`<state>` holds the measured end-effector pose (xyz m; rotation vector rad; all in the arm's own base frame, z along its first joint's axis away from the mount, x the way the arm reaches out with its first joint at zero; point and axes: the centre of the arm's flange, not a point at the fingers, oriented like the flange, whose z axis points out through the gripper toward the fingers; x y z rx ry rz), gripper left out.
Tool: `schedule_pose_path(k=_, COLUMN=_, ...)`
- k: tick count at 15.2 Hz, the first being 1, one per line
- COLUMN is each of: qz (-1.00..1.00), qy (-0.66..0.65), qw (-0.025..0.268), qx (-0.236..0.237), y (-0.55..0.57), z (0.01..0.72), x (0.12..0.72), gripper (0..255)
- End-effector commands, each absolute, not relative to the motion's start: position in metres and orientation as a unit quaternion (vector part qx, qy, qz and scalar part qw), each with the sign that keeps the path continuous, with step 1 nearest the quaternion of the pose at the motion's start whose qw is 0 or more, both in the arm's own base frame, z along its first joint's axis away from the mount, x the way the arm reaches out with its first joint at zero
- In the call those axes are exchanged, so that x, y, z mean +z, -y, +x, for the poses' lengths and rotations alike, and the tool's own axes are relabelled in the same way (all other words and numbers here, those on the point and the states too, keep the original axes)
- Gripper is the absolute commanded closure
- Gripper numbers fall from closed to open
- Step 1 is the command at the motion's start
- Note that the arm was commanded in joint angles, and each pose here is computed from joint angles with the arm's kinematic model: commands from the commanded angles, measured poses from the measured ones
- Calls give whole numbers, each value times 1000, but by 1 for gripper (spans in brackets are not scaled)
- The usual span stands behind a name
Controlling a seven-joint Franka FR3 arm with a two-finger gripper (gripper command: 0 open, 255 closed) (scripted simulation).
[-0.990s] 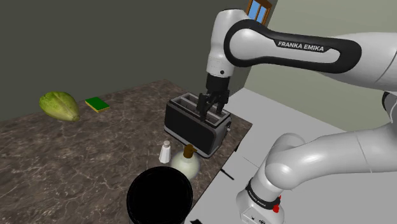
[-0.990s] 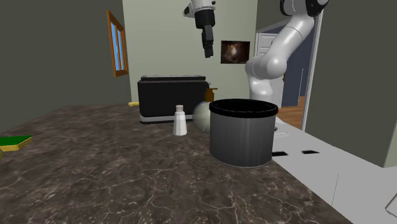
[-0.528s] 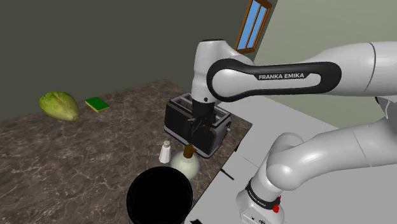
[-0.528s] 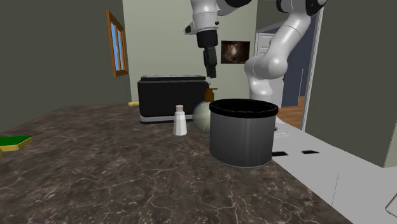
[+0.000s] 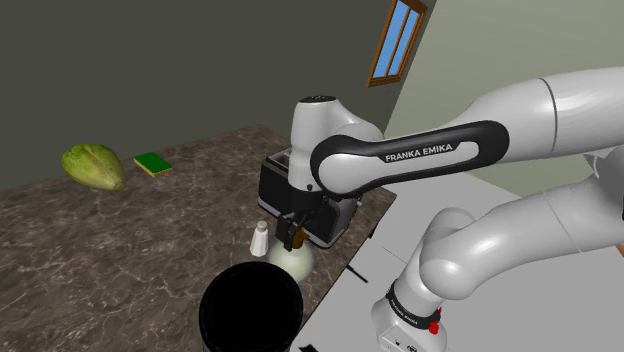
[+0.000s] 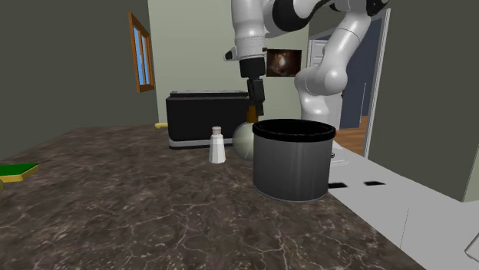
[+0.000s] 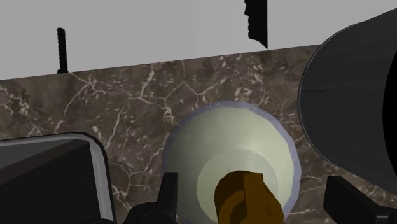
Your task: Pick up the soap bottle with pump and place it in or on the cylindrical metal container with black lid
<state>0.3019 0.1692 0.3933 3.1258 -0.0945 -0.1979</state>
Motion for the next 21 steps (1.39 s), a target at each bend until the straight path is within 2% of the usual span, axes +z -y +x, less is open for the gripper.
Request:
schedule_pose_path(k=1, qz=998, qy=30, qw=4, qx=-63, y=-169, z=300, x=383, gripper=0)
schedule_pose_path(k=10, qz=998, qy=30, qw=4, qx=-63, y=-169, z=299, x=380, gripper=0)
schedule_pose_path(k=11, qz=998, qy=30, qw=4, qx=-63, y=-169, z=299, x=380, gripper=255)
schedule_pose_path(k=21, qz=998, qy=30, qw=4, qx=-63, y=-169, z=299, x=385, gripper=255)
